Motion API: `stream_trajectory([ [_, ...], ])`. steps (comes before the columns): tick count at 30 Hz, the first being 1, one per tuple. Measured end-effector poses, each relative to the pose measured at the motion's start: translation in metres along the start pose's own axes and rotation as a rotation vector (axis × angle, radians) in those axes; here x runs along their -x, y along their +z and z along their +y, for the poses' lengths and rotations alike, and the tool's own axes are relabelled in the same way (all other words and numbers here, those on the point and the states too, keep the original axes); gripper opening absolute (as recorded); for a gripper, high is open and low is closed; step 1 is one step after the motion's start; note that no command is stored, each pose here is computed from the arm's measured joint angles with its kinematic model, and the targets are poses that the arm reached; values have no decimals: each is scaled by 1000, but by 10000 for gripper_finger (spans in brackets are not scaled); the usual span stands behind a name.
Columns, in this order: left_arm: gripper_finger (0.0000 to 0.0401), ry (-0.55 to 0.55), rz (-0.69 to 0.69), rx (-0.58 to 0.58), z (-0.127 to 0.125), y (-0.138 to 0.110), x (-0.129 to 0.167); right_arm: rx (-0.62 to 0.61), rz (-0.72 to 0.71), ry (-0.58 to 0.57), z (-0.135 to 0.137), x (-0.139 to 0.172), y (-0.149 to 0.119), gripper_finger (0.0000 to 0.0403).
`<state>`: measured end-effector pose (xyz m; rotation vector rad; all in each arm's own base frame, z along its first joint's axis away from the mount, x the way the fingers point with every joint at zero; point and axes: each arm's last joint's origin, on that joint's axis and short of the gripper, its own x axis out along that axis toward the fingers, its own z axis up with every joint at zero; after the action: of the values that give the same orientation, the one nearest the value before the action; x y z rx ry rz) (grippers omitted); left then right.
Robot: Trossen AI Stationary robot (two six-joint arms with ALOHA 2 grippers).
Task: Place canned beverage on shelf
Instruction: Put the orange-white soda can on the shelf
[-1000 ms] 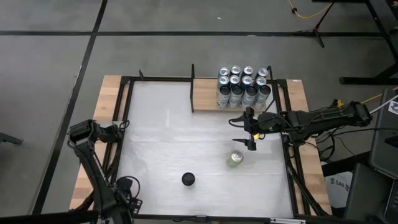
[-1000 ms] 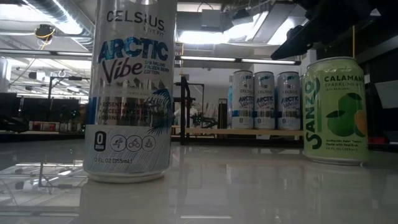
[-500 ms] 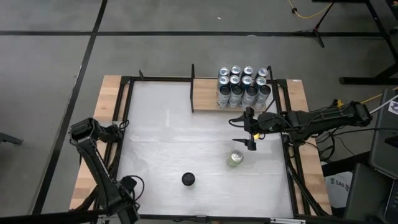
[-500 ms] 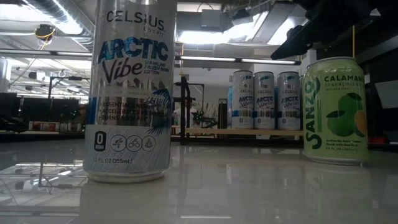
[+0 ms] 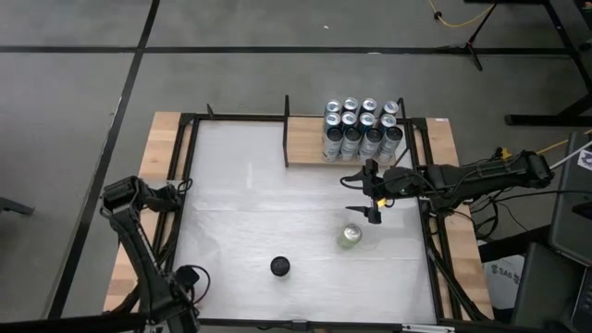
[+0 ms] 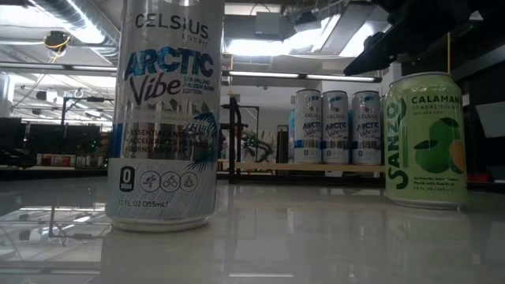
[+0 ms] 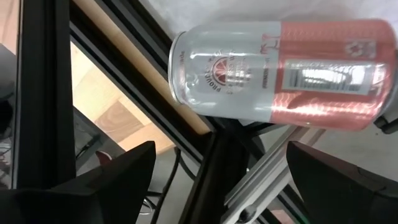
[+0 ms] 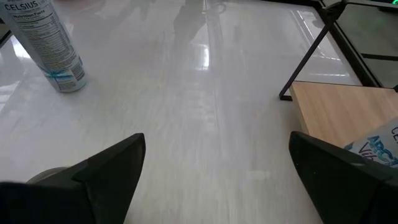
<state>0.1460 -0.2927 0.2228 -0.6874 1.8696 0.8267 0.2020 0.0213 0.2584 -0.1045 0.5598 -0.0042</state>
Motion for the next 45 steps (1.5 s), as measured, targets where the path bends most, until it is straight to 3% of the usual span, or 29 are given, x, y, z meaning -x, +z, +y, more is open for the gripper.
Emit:
stream_trajectory([
  [12, 354, 63, -26, -3, -12, 2, -21, 0, 0, -1, 0, 0, 0, 388],
  [24, 354, 110, -122, 70, -12, 29, -9, 0, 0, -1, 0, 0, 0, 388],
  [36, 354, 100, -258, -184, -18, 52, 0, 0, 0, -1, 0, 0, 0, 388],
  [45, 354, 93, -264, -306, -19, 48, -2, 0, 0, -1, 0, 0, 0, 388],
])
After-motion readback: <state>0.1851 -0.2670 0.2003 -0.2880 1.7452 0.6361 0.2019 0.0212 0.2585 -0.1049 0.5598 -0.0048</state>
